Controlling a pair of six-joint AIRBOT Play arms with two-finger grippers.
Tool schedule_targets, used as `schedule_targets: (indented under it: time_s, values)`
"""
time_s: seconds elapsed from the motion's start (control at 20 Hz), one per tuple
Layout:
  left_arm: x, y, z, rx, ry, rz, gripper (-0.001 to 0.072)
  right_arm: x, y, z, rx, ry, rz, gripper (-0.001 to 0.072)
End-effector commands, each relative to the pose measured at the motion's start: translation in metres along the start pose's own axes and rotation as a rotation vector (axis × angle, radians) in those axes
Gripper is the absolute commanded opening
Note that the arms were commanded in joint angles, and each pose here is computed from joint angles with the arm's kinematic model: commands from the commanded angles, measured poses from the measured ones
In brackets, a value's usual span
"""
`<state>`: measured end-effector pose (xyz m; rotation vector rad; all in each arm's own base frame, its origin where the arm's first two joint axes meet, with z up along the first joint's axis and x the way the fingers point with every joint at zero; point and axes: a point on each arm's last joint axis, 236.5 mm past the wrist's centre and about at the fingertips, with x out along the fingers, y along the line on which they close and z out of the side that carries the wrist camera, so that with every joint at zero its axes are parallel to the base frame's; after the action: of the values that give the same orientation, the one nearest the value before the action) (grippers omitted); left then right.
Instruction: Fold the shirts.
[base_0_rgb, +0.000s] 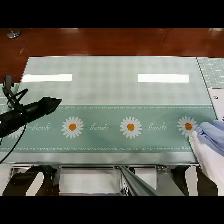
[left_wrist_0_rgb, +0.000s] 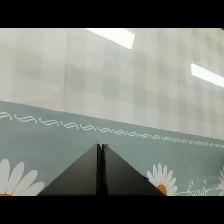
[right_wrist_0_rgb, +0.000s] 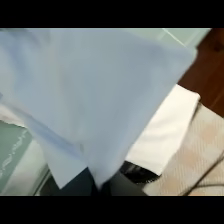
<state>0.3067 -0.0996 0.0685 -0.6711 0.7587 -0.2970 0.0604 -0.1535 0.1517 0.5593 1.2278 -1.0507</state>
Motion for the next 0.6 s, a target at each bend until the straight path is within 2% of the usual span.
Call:
schedule_targets:
  time_s: [0.0, 0.05, 0.15, 0.3, 0.35, 0.45, 0.55]
  values:
    - [0.000, 0.002, 0.006, 0.031, -0.027, 0.008, 0.0027, 0.030, -0.052, -0.047, 0.161, 0.050, -0.209, 0.0423]
    - [0.000, 0.002, 0.007, 0.035, -0.027, 0.008, 0.0027, 0.035, -0.046, -0.042, 0.145, 0.053, -0.192, 0.0630]
    - [0.002, 0.001, 0.010, 0.055, -0.024, 0.009, 0.0027, 0.040, -0.031, -0.021, 0.108, 0.054, -0.136, 0.0629]
    - [-0.001, -0.017, 0.041, 0.214, -0.052, -0.008, 0.0027, 0.027, 0.036, 0.039, 0.002, 0.014, 0.113, 0.0606]
    - [-0.004, -0.029, 0.058, 0.262, -0.066, -0.018, 0.0027, 0.015, 0.070, 0.059, -0.038, 0.010, 0.228, 0.0486]
    - [-0.015, -0.062, 0.105, 0.310, -0.098, -0.058, 0.0026, -0.023, 0.159, 0.091, -0.162, -0.027, 0.508, 0.0177]
    - [-0.025, -0.108, 0.141, 0.386, -0.077, -0.128, 0.0026, -0.077, 0.255, 0.100, -0.355, -0.139, 0.762, 0.0021]
